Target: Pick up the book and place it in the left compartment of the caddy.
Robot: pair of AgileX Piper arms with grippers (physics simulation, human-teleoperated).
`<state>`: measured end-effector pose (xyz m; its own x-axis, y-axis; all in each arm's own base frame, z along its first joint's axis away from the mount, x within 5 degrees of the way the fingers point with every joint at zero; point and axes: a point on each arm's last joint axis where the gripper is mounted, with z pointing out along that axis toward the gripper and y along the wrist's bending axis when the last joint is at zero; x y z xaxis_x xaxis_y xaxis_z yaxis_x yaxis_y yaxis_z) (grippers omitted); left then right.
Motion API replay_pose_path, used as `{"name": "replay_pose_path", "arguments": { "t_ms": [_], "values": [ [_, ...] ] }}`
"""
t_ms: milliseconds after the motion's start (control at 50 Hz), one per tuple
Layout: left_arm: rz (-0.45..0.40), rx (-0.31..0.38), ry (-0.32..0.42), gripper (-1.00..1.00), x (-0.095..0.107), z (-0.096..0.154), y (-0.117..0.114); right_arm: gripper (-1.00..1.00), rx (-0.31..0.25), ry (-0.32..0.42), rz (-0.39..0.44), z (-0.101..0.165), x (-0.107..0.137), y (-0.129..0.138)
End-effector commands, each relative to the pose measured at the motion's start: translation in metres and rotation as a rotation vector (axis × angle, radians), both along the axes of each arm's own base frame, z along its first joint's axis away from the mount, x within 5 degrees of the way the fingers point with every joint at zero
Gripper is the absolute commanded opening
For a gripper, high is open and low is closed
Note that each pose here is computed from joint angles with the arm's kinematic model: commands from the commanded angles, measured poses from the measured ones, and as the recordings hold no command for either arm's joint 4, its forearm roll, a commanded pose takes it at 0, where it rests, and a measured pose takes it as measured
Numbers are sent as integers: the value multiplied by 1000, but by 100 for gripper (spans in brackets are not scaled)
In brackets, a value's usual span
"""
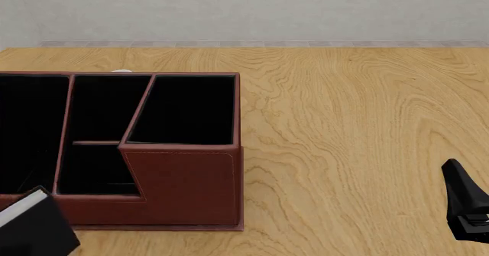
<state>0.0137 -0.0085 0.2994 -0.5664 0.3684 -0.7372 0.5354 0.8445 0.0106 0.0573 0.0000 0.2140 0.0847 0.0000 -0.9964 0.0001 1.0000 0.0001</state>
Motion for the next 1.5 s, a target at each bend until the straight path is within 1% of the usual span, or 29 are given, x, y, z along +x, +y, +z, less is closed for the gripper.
{"name": "replay_pose_path", "arguments": {
  "t_ms": [20, 240, 360, 480, 620, 680, 720, 820, 900, 1020, 1080, 1140, 1220, 1260, 1320, 1500],
  "values": [
    [58, -101, -101, -100, -13, 36, 8, 100, 0, 0, 0, 0, 0, 0],
    [103, -144, -137, -100, -17, 54, 11, 100, 0, -1, 0, 0, 0, 0],
    [125, -147, -140, -100, -17, 56, 10, 100, 0, 0, 0, 0, 0, 0],
    [158, -158, -165, -100, -20, 66, 11, 100, 0, -1, 0, 0, 0, 0],
    [220, -171, -194, -100, -23, 75, 12, 100, 0, -1, 0, 0, 0, 0],
    [262, -170, -228, -100, -26, 83, 13, 100, 0, -1, 0, 0, 0, 0],
    [270, -171, -223, -100, -25, 83, 12, 100, 0, -1, 0, 0, 0, 0],
    [298, -175, -236, -100, -26, 88, 12, 100, 0, -1, 0, 0, 0, 0],
    [315, -178, -236, -100, -27, 88, 12, 100, 0, 0, 0, 0, 0, 0],
    [363, -175, -238, -100, -27, 87, 12, 100, 0, 0, 0, 0, 0, 0],
    [376, -165, -240, -100, -27, 87, 11, 100, 0, -1, 0, 0, 0, 0],
    [409, -173, -228, -100, -26, 84, 11, 100, 0, -1, 0, 0, 0, 0],
    [426, -172, -221, -100, -24, 82, 10, 100, 0, -1, 0, 0, 0, 0],
    [435, -159, -217, -100, -23, 80, 10, 100, 0, -1, 0, 0, 0, 0],
    [455, -147, -229, -100, -24, 82, 10, 100, 0, -1, 0, 0, 0, 0],
    [513, -153, -226, -100, -23, 83, 9, 100, 0, -1, 0, 0, 0, 0]
  ]
}}
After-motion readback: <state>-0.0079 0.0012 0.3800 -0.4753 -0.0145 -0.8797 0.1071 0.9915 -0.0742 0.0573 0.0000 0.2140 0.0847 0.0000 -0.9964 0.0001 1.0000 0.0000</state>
